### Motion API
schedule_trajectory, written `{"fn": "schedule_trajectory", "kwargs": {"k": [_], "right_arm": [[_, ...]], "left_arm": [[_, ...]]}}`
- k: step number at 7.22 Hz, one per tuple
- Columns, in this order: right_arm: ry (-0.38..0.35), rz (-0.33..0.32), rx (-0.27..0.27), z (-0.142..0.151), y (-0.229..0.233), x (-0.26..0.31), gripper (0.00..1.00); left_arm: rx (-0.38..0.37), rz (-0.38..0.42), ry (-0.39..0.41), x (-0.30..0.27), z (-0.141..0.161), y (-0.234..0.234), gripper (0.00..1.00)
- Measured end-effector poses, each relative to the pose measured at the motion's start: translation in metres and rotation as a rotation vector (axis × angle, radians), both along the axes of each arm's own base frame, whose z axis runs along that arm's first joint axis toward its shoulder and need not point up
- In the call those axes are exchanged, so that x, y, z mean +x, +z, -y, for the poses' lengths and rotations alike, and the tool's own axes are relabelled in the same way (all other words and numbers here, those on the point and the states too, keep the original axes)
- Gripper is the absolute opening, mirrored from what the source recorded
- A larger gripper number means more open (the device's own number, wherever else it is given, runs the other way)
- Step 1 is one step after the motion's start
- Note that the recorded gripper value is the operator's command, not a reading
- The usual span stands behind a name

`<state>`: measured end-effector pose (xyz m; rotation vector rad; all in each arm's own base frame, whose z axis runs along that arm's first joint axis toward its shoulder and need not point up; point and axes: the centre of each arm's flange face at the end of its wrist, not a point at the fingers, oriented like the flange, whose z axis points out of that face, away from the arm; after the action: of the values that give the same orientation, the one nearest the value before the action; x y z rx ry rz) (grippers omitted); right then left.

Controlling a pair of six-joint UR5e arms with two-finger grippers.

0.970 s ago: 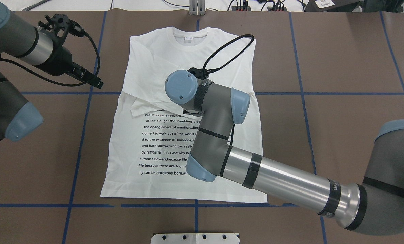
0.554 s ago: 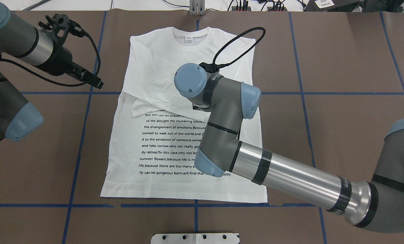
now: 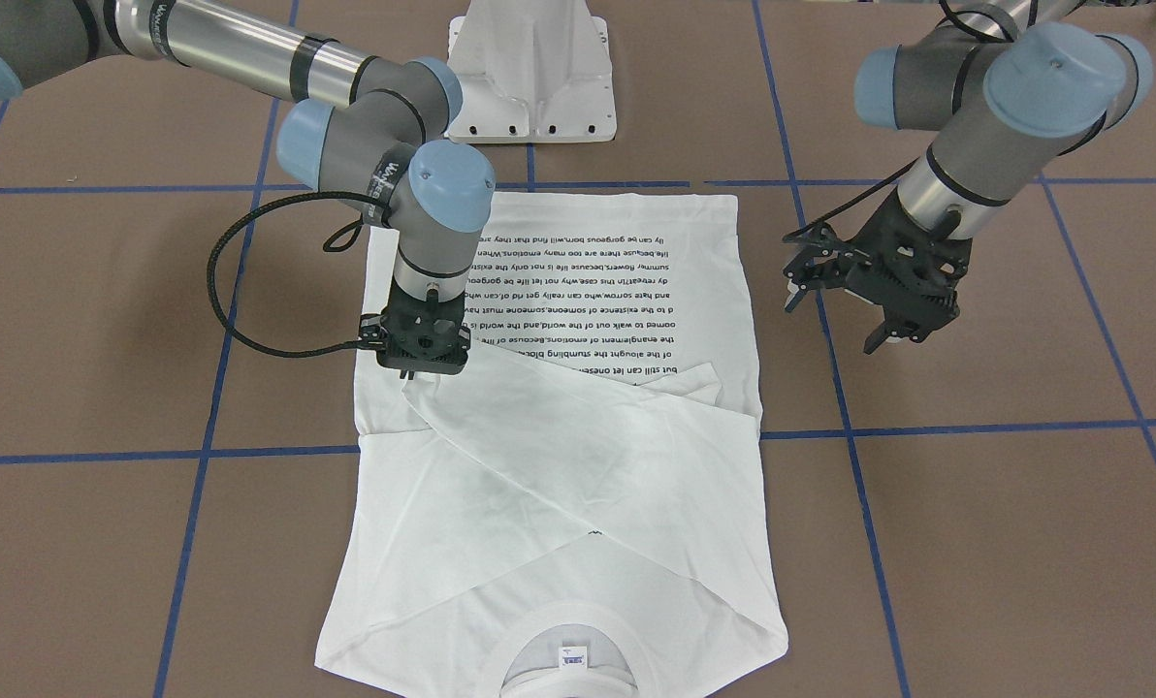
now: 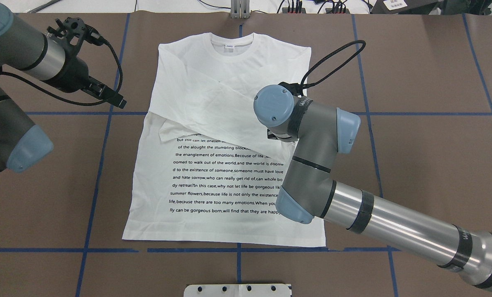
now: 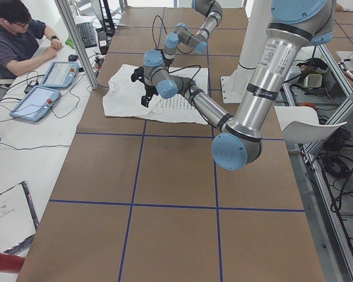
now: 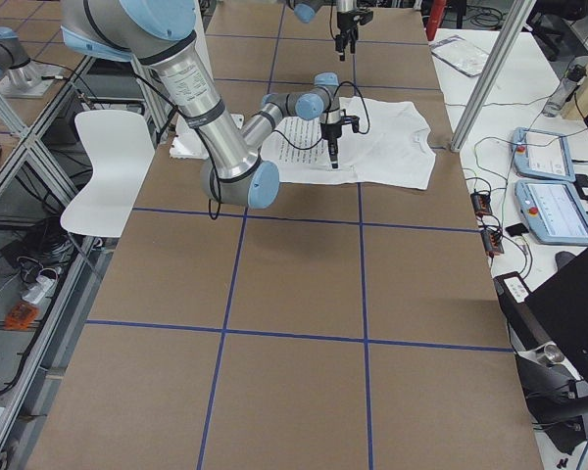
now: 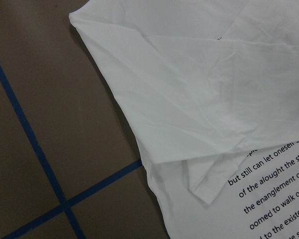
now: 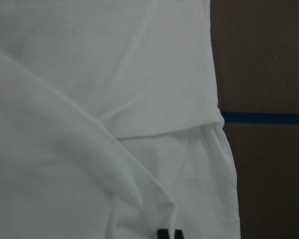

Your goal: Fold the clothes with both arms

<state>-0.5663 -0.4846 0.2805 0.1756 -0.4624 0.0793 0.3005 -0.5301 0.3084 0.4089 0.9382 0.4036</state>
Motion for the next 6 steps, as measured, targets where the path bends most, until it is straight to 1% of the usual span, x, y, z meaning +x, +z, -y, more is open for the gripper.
{"fn": "schedule_trajectory", "kwargs": {"k": [1, 2, 4, 5, 6], "right_arm": [[0.000, -0.006, -0.003, -0.001, 0.006, 0.002, 0.24], [0.000, -0.011, -0.006, -0.001, 0.010, 0.003, 0.99], [-0.002, -0.015, 0.003, 0.002, 0.014, 0.008, 1.00], [-0.019, 0.011, 0.008, 0.007, 0.005, 0.020, 1.00], [-0.038, 0.064, 0.009, 0.006, -0.008, 0.041, 1.00]], "left_arm": [[-0.001, 0.000, 0.000, 0.000, 0.000, 0.000, 1.00], [-0.001, 0.000, 0.000, 0.000, 0.000, 0.000, 1.00], [-0.001, 0.000, 0.000, 0.001, 0.000, 0.000, 1.00], [-0.003, 0.000, 0.000, 0.001, -0.001, 0.000, 1.00], [-0.008, -0.002, -0.003, 0.002, -0.001, -0.001, 1.00]]}}
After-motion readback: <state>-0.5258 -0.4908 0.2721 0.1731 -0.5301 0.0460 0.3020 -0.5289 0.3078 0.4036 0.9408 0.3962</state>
